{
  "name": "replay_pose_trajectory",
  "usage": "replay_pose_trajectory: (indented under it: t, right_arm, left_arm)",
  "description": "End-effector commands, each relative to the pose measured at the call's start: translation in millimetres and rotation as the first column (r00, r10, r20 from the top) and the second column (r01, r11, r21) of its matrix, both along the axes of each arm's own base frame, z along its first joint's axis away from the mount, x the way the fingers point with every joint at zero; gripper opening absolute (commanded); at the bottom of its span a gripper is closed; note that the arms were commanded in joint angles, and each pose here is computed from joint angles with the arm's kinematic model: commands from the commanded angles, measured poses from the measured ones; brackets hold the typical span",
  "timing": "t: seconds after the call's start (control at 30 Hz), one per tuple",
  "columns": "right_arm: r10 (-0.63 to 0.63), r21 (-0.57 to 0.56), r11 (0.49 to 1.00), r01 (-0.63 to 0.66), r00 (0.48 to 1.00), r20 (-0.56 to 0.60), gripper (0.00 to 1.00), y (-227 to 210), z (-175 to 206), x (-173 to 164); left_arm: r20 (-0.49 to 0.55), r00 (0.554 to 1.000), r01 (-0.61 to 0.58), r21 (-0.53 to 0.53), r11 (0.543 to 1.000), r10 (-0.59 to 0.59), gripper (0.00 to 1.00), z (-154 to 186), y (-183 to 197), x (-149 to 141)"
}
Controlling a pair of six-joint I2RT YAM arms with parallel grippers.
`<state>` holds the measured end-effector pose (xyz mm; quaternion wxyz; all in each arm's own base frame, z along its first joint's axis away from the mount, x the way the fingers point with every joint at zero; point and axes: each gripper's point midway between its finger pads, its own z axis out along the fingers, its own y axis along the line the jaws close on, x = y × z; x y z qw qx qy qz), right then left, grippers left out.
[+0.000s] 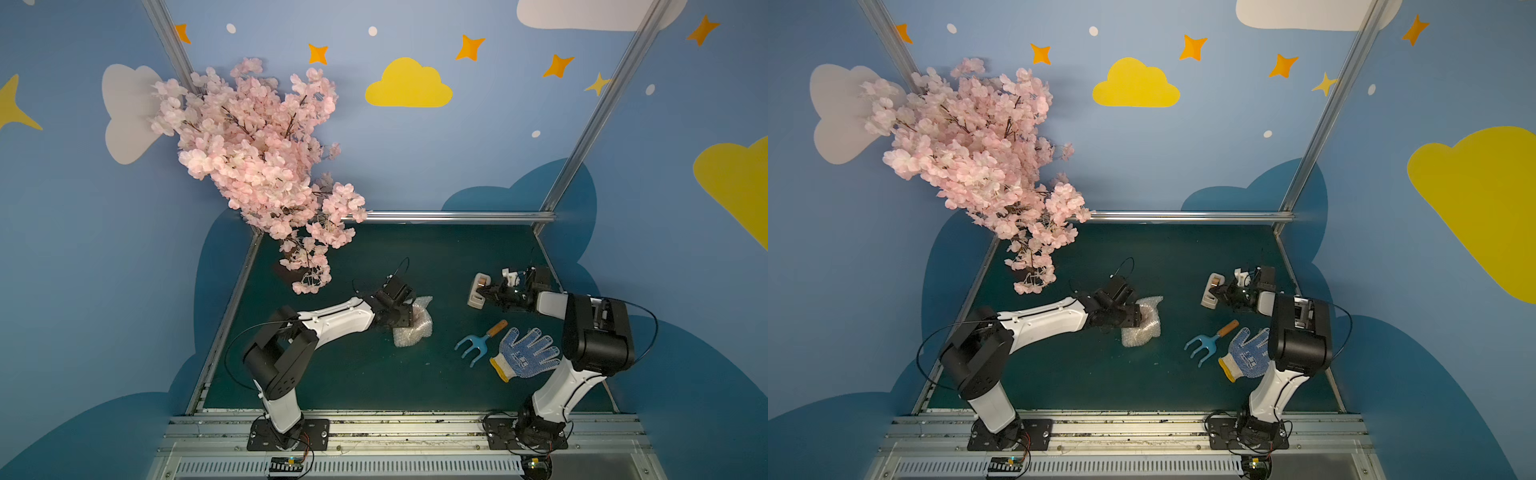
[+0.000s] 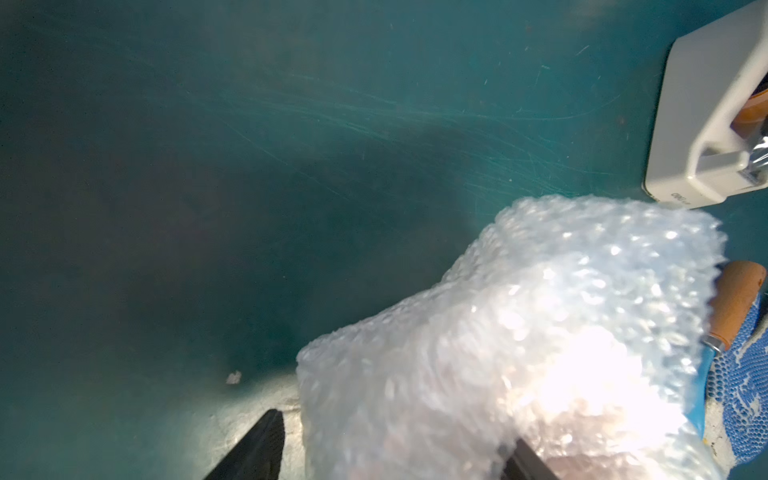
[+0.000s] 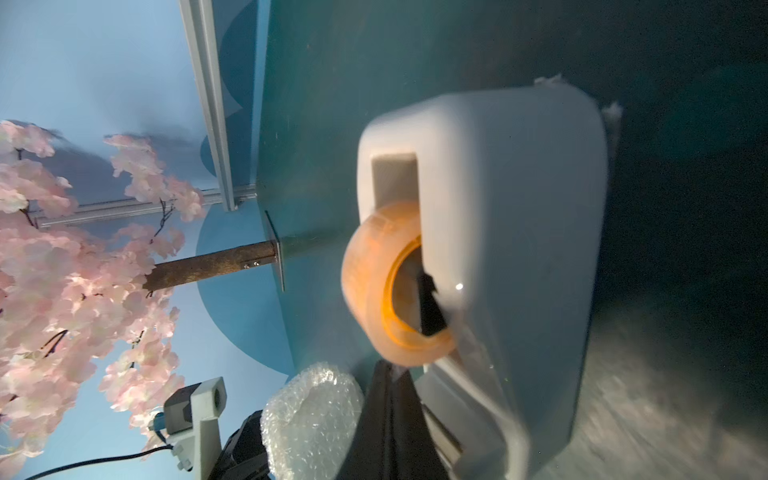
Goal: Wrap mugs in bubble wrap
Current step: Tear off the tape using the Tape Cutter.
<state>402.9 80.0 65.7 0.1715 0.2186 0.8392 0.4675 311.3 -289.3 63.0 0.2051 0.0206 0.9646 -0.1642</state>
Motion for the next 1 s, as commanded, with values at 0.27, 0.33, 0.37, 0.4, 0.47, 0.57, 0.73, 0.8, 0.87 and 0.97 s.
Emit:
replay_pose_trajectory:
  t: [0.27, 0.33, 0.37, 0.4, 0.47, 0.57, 0.73, 0.8, 0.87, 0.97]
  right_arm:
    - [0.064, 0.052, 0.996, -0.07, 0.993, 0.096, 0.0, 15.7, 33.5, -8.3]
    - [0.074, 0.035, 0.996, -0.077, 0.994, 0.086, 0.0, 17.9, 31.9, -13.9]
    - [0.079, 0.024, 0.996, -0.081, 0.994, 0.076, 0.0, 18.9, 30.1, -17.5]
    - [0.082, 0.014, 0.996, -0.083, 0.995, 0.063, 0.0, 19.6, 27.8, -21.1]
    - [0.088, 0.002, 0.996, -0.088, 0.995, 0.045, 0.0, 21.3, 24.6, -28.2]
    - [0.1, -0.007, 0.995, -0.099, 0.995, 0.027, 0.0, 25.1, 20.7, -37.7]
    - [0.124, -0.032, 0.992, -0.123, 0.992, 0.011, 0.0, 32.2, 18.2, -53.1]
    - [0.129, -0.04, 0.991, -0.128, 0.992, 0.005, 0.0, 34.4, 17.7, -59.0]
    - [0.135, -0.053, 0.989, -0.135, 0.991, 0.0, 0.0, 36.2, 17.6, -64.8]
    - [0.137, -0.072, 0.988, -0.137, 0.991, -0.01, 0.0, 36.9, 17.0, -73.1]
  left_arm:
    - [-0.048, 0.999, 0.007, 0.066, 0.998, -0.004, 0.74, -17.1, 10.5, -8.7]
    - [-0.046, 0.999, 0.008, 0.064, 0.998, -0.005, 0.74, -16.6, 9.4, -8.9]
    - [-0.046, 0.999, 0.008, 0.065, 0.998, -0.005, 0.74, -16.8, 9.7, -9.0]
    - [-0.045, 0.999, 0.009, 0.063, 0.998, -0.006, 0.74, -16.4, 9.1, -8.8]
    - [-0.046, 0.999, 0.01, 0.062, 0.998, -0.007, 0.74, -17.1, 8.8, -8.7]
    - [-0.046, 0.999, 0.01, 0.063, 0.998, -0.007, 0.74, -17.8, 9.1, -9.0]
    - [-0.046, 0.999, 0.009, 0.06, 0.998, -0.006, 0.74, -18.3, 9.3, -9.5]
    - [-0.046, 0.999, 0.009, 0.059, 0.998, -0.006, 0.74, -18.2, 9.5, -9.7]
    - [-0.047, 0.999, 0.01, 0.059, 0.998, -0.007, 0.74, -18.4, 9.7, -10.3]
    - [-0.047, 0.999, 0.01, 0.058, 0.998, -0.008, 0.74, -18.5, 9.4, -10.5]
